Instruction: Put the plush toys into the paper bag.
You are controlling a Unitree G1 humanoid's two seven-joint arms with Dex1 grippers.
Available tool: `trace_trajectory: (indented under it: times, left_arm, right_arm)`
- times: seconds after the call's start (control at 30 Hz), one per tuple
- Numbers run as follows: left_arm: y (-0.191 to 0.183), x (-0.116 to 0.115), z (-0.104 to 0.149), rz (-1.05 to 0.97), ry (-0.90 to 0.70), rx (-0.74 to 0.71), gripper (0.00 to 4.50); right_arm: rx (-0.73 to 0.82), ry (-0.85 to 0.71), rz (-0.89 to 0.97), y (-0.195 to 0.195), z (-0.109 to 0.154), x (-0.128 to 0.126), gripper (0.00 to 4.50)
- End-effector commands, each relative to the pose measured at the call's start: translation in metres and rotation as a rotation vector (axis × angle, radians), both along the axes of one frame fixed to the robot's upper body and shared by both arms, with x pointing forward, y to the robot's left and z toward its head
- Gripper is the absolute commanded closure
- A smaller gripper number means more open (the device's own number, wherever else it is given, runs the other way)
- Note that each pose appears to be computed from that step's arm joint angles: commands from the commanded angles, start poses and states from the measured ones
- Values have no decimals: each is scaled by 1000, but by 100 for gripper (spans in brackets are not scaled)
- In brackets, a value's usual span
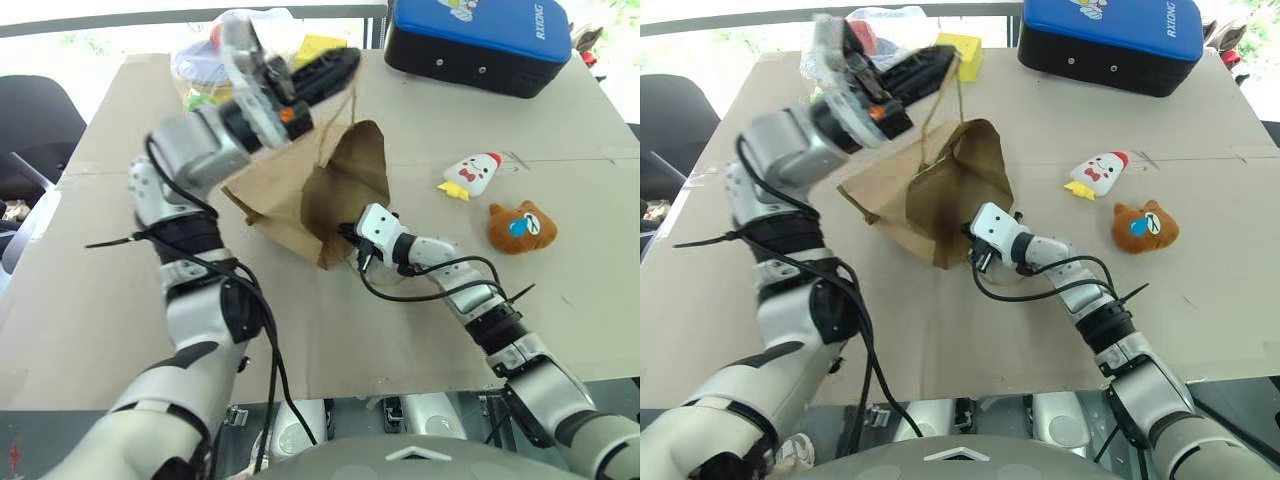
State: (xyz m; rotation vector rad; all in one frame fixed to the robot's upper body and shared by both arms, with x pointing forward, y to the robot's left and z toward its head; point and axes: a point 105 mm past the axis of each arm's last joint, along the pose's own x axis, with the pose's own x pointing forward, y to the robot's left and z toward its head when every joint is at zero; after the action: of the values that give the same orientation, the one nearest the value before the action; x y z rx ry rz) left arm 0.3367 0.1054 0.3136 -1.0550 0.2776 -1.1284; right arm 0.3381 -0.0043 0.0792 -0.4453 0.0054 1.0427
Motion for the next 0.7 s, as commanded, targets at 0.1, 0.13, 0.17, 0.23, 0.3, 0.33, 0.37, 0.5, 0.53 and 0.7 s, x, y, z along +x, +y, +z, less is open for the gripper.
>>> trace_trajectory:
  times: [0.1,0.13,0.17,0.23,0.3,0.33,0.37,0.5,0.53,0.7]
  left_arm:
    - [4,-23,-25,-76,-53,126,450]
    - [4,-24,-28,-76,-51,131,450]
    - [3,-25,-28,-77,-55,126,450]
    - [2,-25,-28,-79,-61,120,450]
    - [-1,-26,-30,-73,-58,116,450]
    - [-2,-26,-32,-69,-56,114,450]
    - [-3,-25,-33,-60,-53,108,450]
    - [-7,-23,-30,-25,-51,53,450]
    - [-7,-22,-32,-17,-44,51,450]
    - [-11,-29,-45,16,-118,186,450]
  right_arm:
    - [23,1,-79,-33,16,-1,429]
    - [40,-15,-78,-34,25,-3,429]
    - [101,-8,-71,-36,43,-7,429]
    - [199,9,-44,-36,69,-16,429]
    - [263,1,23,-40,94,-32,408]
    - [264,-4,46,-43,101,-39,379]
    - [261,-1,60,-47,107,-46,360]
    - [309,-36,-44,-91,150,-63,196]
    - [312,-56,-97,-103,157,-64,137]
    - [204,-50,-270,-142,153,-65,11]
